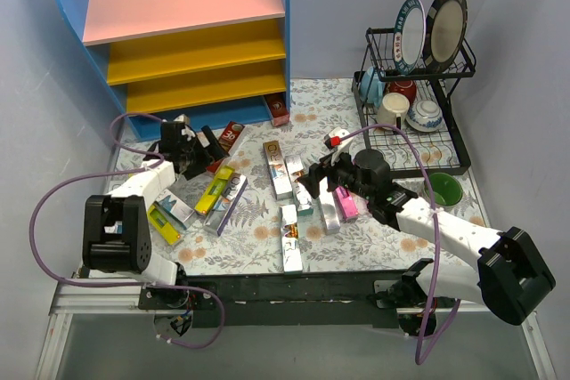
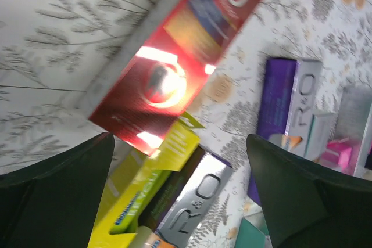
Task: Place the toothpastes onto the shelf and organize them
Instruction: Move the toothpaste to the center of the board.
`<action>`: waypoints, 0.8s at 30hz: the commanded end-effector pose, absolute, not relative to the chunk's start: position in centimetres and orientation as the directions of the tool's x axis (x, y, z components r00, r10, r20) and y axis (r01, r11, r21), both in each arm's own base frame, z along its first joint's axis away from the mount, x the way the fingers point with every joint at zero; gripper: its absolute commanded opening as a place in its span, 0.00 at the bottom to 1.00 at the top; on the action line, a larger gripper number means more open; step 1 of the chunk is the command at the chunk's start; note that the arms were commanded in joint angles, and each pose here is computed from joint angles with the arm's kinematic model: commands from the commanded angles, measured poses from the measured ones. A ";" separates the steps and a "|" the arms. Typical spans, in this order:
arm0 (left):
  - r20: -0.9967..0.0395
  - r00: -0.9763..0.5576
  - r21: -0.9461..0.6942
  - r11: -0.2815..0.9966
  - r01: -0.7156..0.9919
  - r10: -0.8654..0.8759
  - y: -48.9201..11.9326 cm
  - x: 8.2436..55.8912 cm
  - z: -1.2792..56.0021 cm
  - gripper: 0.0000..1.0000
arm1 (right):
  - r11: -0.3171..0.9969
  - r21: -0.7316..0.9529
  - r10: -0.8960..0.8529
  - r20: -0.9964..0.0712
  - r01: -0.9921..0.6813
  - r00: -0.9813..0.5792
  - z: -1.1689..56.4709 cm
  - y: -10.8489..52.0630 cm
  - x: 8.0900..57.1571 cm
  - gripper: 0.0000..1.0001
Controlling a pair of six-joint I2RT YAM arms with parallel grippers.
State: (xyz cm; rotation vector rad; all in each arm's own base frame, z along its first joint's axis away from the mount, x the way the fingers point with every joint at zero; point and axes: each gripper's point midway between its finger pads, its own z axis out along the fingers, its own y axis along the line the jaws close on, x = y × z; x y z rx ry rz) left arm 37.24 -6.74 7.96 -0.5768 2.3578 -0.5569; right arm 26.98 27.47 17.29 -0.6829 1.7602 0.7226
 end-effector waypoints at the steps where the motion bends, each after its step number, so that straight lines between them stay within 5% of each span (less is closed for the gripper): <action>1: -0.600 -0.671 -0.486 0.865 -0.127 -0.436 -9.1 36.9 11.7 0.98 | 0.642 0.121 -0.083 -0.971 -0.757 -0.226 18.5 27.8 27.2 0.97; 9: -0.798 -0.557 -0.185 0.973 -0.138 -0.231 -5.2 38.6 12.7 0.98 | 0.638 0.118 -0.094 -0.969 -0.761 -0.228 18.2 27.9 27.2 0.97; 24: -0.759 -0.651 -0.061 0.996 0.071 0.000 -6.6 40.7 7.1 0.92 | 0.622 0.113 -0.101 -0.970 -0.775 -0.222 17.8 28.1 26.9 0.96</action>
